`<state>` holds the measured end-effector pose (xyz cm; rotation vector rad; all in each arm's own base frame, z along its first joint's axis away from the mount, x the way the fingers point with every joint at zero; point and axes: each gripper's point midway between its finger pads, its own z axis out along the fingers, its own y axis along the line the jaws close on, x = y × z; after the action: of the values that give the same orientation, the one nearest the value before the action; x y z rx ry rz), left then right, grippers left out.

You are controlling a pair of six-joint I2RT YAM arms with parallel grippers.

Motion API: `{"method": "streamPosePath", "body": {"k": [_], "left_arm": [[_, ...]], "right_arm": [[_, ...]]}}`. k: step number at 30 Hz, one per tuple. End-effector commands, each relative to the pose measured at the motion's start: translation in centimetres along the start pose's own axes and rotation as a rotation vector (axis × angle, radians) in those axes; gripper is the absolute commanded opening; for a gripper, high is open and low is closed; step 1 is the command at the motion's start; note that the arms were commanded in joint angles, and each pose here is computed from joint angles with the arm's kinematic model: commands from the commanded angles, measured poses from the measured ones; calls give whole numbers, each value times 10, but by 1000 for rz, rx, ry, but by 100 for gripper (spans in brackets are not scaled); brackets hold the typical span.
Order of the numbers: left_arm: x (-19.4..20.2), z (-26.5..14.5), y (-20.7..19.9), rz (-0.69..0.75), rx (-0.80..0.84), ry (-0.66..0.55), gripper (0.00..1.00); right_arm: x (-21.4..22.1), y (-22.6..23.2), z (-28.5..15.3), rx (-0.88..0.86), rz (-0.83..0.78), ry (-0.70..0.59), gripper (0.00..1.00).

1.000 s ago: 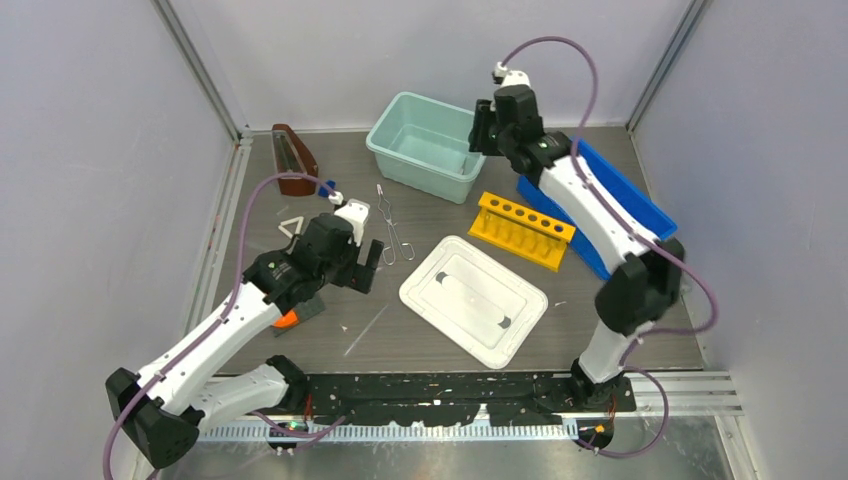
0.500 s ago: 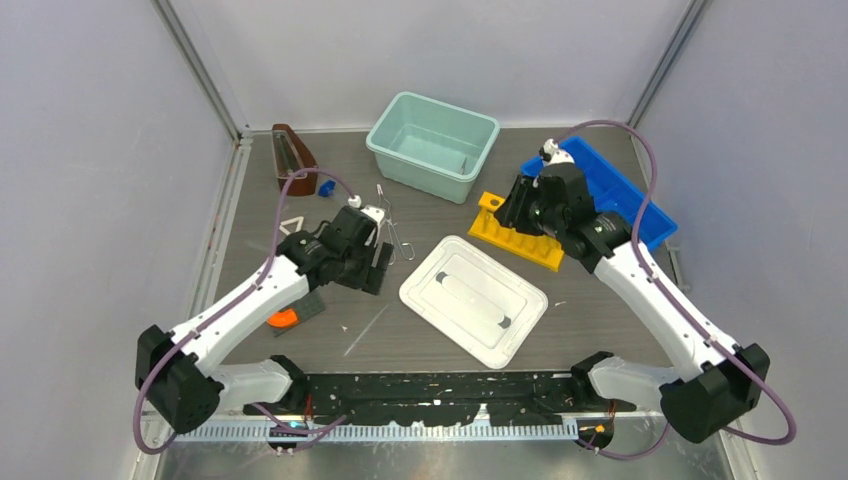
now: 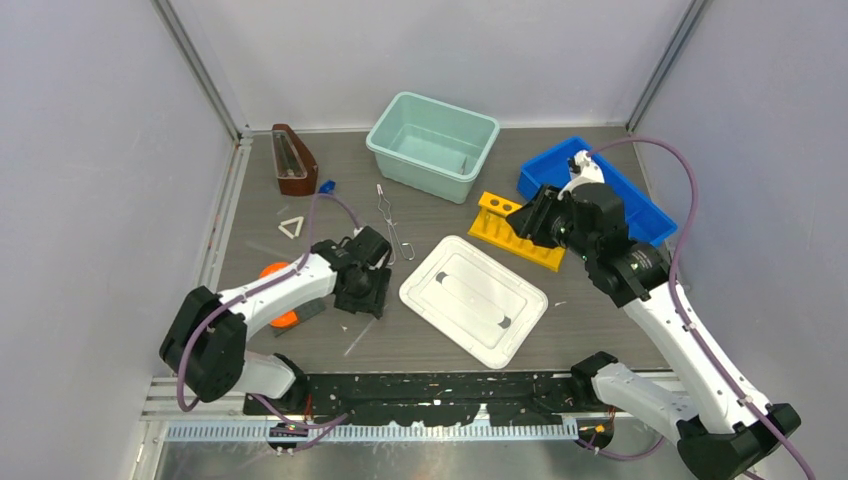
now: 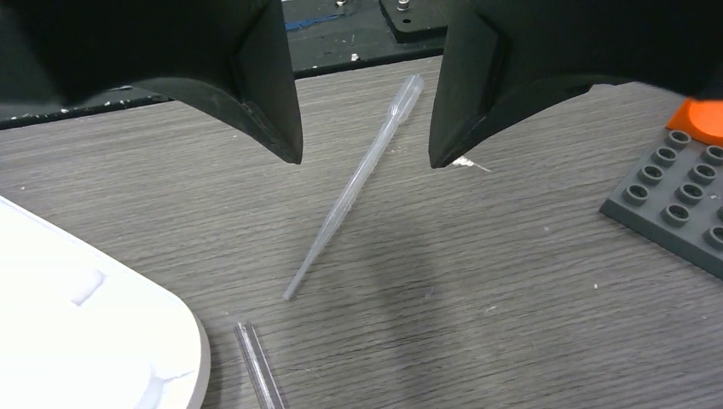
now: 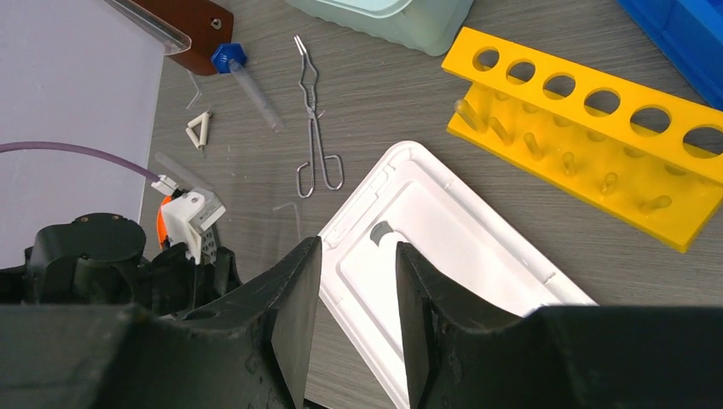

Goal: Organize the chemistry lab equipment

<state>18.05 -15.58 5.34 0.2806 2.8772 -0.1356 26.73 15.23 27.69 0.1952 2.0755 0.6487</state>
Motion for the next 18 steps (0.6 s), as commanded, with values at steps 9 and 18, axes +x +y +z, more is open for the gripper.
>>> {"method": "streamPosePath", "body": {"k": [9, 18], "left_arm": [[2, 26, -10, -36, 46, -4, 52], [11, 41, -8, -58, 43, 8, 31]], "right_arm": [[-1, -3, -5, 6, 50, -43, 43], [-5, -1, -7, 4, 76, -58, 43]]}}
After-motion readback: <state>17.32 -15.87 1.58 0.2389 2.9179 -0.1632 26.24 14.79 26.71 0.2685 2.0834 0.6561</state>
